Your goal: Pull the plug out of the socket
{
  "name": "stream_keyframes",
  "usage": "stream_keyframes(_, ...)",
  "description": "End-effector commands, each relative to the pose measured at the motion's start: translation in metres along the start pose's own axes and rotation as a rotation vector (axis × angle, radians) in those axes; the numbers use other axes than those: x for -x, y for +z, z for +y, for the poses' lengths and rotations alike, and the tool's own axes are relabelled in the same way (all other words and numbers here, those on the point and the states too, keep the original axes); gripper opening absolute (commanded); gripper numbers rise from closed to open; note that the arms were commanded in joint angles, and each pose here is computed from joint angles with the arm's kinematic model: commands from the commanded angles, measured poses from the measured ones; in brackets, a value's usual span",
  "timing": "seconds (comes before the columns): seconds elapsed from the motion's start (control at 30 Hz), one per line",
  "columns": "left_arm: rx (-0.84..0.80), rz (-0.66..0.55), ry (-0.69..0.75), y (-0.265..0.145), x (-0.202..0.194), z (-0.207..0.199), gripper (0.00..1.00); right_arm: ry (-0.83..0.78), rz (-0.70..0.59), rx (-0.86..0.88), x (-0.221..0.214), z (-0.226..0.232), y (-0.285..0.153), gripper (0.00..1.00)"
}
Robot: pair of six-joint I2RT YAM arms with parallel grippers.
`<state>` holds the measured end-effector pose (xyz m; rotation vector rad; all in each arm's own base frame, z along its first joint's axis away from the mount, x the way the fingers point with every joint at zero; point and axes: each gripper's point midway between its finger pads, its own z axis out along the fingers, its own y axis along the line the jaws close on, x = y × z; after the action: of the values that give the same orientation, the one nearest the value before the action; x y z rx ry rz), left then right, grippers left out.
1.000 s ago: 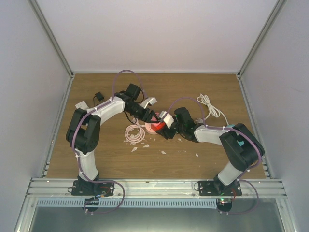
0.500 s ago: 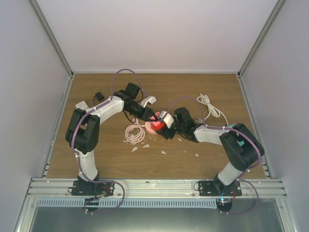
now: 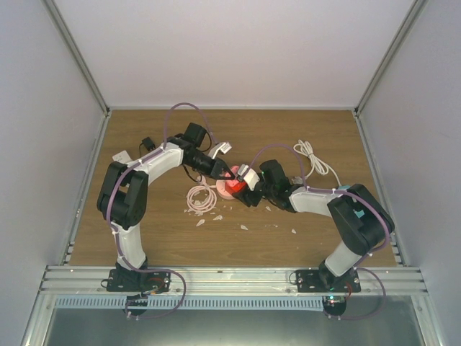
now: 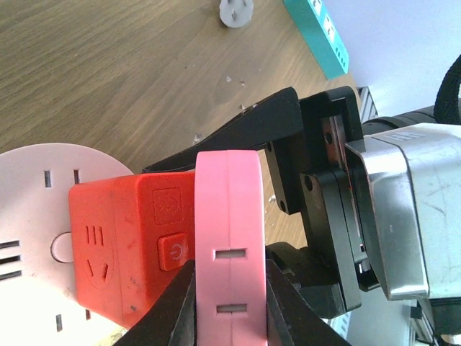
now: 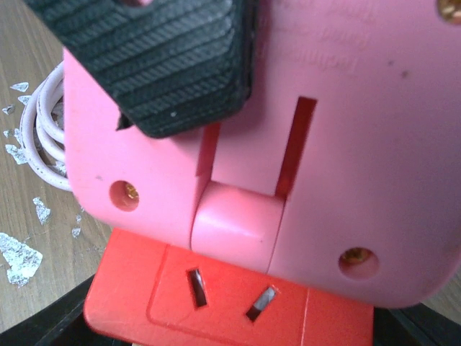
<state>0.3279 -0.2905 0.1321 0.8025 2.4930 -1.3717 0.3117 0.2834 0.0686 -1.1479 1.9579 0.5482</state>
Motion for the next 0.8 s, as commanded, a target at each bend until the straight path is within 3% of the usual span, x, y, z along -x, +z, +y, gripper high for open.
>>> stream_keyframes(0.0, -0.163, -0.056, 0.054, -0.015, 0.014, -0.036, 0.02, -0.013, 0.001, -0.031, -0.003, -0.003, 0.000, 0.53)
stream_keyframes(0.5, -0.246, -0.050, 0.003, -0.018, 0.010, -0.043, 0.00, -0.012, 0.012, -0.028, -0.007, -0.003, 0.003, 0.51)
stream_keyframes(0.6, -0.223, -0.058, -0.004, -0.021, 0.010, -0.036, 0.00, -0.010, 0.011, -0.017, -0.005, -0.002, 0.003, 0.57)
stream_keyframes(0.77, -0.183, -0.081, -0.009, -0.031, 0.012, -0.025, 0.00, -0.016, -0.004, 0.025, 0.010, 0.003, -0.001, 0.76)
